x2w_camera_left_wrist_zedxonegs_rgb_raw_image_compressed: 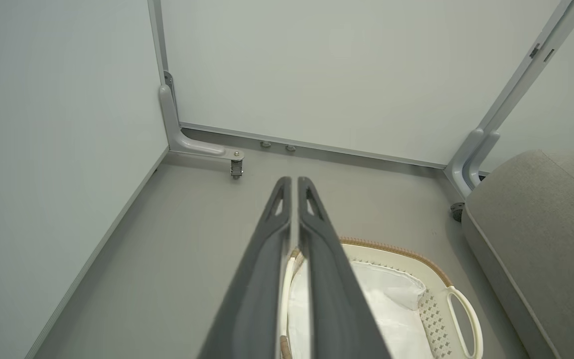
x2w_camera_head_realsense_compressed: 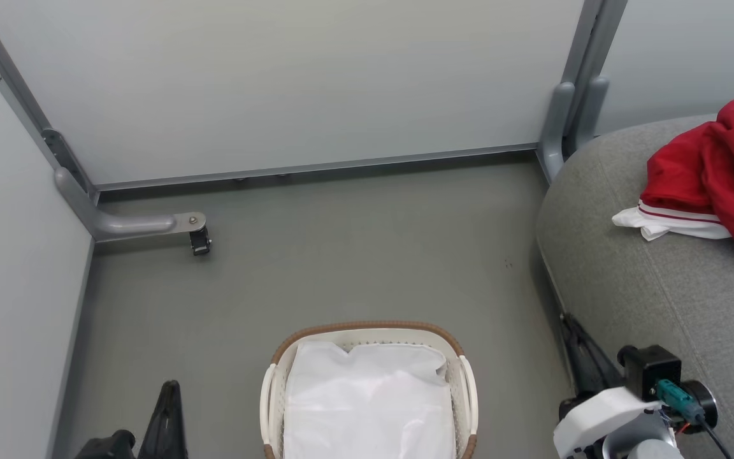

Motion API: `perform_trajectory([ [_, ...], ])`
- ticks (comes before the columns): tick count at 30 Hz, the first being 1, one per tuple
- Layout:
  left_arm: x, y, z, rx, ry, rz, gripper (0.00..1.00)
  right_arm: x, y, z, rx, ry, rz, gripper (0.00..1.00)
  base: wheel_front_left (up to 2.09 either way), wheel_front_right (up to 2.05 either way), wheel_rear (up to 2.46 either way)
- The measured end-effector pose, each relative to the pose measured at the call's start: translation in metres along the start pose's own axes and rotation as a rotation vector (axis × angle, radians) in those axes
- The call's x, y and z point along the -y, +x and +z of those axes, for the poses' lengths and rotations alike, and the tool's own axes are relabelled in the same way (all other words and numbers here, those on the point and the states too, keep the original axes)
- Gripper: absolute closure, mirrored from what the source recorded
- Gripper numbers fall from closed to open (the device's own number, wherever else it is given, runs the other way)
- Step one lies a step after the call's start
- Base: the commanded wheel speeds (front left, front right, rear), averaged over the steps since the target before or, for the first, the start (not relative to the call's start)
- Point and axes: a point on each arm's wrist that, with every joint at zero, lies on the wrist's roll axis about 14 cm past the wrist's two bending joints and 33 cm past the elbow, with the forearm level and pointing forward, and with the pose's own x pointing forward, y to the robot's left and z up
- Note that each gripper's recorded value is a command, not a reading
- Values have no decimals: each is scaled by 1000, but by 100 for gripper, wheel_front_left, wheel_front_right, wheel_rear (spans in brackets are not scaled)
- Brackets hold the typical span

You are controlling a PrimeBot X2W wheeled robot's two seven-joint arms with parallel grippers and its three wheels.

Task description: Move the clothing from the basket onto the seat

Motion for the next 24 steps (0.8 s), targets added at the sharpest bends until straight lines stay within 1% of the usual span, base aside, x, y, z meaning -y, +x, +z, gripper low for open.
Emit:
perform_trajectory([
  [2, -1, -1, -4, -15, -5, 5, 100, 1, -4, -8, -26, 10, -7, 100, 0, 0, 0],
  [15, -14, 2, -6, -45, -222, 71, 100, 17, -5, -10, -40, 250, -91, 100, 0, 0, 0],
  [24, -16, 10, 1, -37, -359, 82, 100, 26, -5, -8, -36, 400, -132, 100, 0, 0, 0],
])
